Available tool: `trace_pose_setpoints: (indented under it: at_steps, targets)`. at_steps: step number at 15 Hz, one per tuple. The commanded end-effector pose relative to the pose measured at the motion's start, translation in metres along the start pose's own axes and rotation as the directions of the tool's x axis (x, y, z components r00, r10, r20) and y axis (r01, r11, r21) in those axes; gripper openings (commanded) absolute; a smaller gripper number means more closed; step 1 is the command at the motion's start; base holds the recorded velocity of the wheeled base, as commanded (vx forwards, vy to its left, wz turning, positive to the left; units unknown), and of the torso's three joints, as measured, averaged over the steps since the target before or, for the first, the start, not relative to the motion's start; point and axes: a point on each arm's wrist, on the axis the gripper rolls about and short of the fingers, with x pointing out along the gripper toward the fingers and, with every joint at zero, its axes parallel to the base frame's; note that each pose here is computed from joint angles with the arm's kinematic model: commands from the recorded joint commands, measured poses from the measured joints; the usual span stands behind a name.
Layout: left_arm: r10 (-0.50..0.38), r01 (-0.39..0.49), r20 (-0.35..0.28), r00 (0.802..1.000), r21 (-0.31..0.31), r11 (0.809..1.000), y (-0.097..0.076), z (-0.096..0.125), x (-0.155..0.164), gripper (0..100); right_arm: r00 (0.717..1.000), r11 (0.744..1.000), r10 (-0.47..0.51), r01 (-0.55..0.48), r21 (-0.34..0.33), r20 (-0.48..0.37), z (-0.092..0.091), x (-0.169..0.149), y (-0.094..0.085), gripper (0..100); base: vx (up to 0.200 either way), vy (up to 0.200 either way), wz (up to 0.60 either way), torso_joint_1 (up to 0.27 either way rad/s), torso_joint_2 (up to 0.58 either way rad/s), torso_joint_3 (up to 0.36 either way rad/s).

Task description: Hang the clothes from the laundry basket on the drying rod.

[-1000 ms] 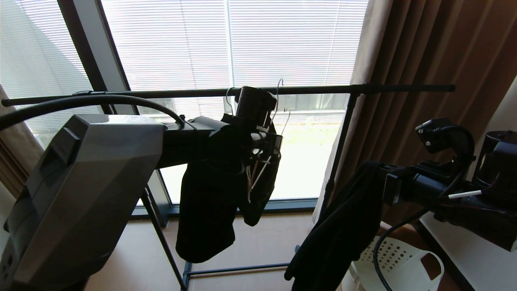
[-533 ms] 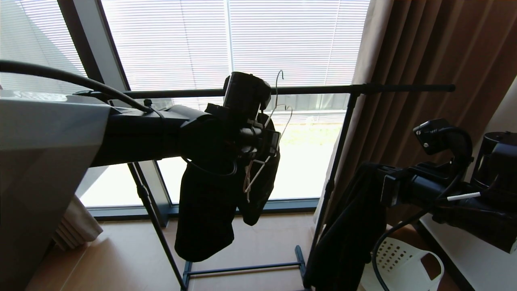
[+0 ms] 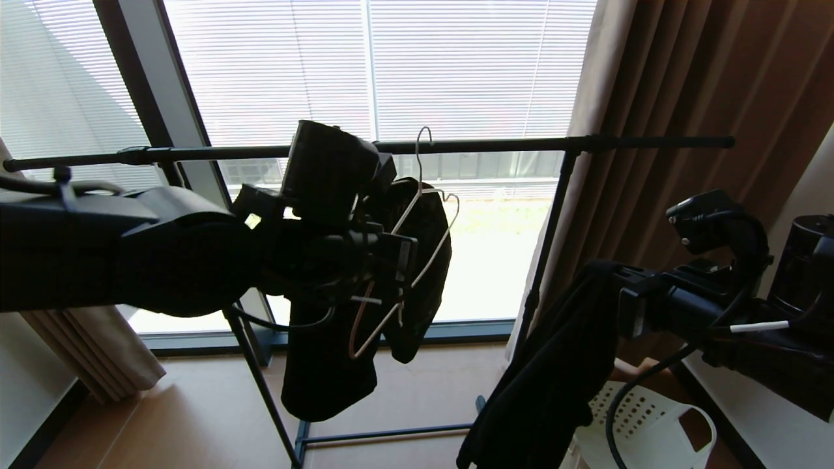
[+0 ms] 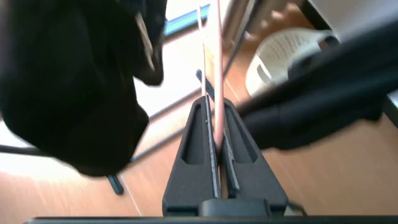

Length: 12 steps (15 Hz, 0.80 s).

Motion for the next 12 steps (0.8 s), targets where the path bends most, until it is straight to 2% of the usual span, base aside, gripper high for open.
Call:
trace_pose_setpoints:
  at_steps: [1, 2, 4, 5, 6, 7, 9, 10, 11, 12]
  targets:
    - [-0.098, 0.098, 0.034, 0.995, -0.002, 0.995, 0.019, -0.053, -0.077, 0, 1.0, 0.998, -0.001, 0.002, -0.061, 0.019, 0.001, -0.015, 0.005, 0, 0.0, 0.0, 0.0, 0.0, 0.0, 0.0]
    - [-0.161, 0.16, 0.034, 0.986, 0.019, 0.987, 0.024, -0.08, -0.097, 0, 1.0, 0.992, -0.007, 0.007, -0.123, 0.003, -0.001, -0.011, 0.006, 0, 0.0, 0.0, 0.0, 0.0, 0.0, 0.0]
    - [-0.277, 0.276, 0.049, 0.96, 0.034, 0.961, 0.029, -0.111, -0.119, 0, 0.997, 0.972, -0.074, 0.068, -0.223, -0.023, -0.006, 0.0, 0.006, 0, 0.0, 0.0, 0.0, 0.0, 0.0, 0.0]
    - [-0.312, 0.31, 0.054, 0.949, 0.043, 0.95, 0.031, -0.121, -0.125, 0, 0.995, 0.965, -0.093, 0.082, -0.25, -0.03, -0.007, 0.001, 0.006, 0, 0.0, 0.0, 0.0, 0.0, 0.0, 0.0]
    - [-0.333, 0.33, 0.058, 0.941, 0.052, 0.943, 0.034, -0.13, -0.13, 0, 0.995, 0.963, -0.091, 0.079, -0.259, -0.034, -0.008, 0.001, 0.007, 0, 0.0, 0.0, 0.0, 0.0, 0.0, 0.0]
    - [-0.374, 0.368, 0.084, 0.924, 0.078, 0.927, 0.037, -0.136, -0.135, 0, 0.996, 0.962, -0.079, 0.068, -0.265, -0.035, -0.006, 0.003, 0.01, 0, 0.0, 0.0, 0.0, 0.0, 0.0, 0.0]
    - [-0.468, 0.449, 0.134, 0.874, 0.148, 0.881, 0.037, -0.144, -0.144, 0, 0.997, 0.958, -0.077, 0.064, -0.281, -0.033, -0.002, 0.008, 0.012, 0, 0.0, 0.0, 0.0, 0.0, 0.0, 0.0]
    - [-0.491, 0.467, 0.142, 0.859, 0.174, 0.867, 0.037, -0.146, -0.145, 0, 0.996, 0.952, -0.081, 0.069, -0.297, -0.029, 0.003, 0.011, 0.012, 0, 0.0, 0.0, 0.0, 0.0, 0.0, 0.0]
    - [-0.501, 0.474, 0.14, 0.854, 0.185, 0.861, 0.036, -0.147, -0.145, 0, 0.996, 0.951, -0.084, 0.071, -0.302, -0.03, 0.006, 0.012, 0.012, 0, 0.0, 0.0, 0.0, 0.0, 0.0, 0.0]
    - [-0.521, 0.495, 0.115, 0.846, 0.198, 0.846, 0.036, -0.154, -0.144, 0, 0.995, 0.946, -0.09, 0.073, -0.315, -0.039, 0.012, 0.014, 0.012, 0, 0.0, 0.0, 0.0, 0.0, 0.0, 0.0]
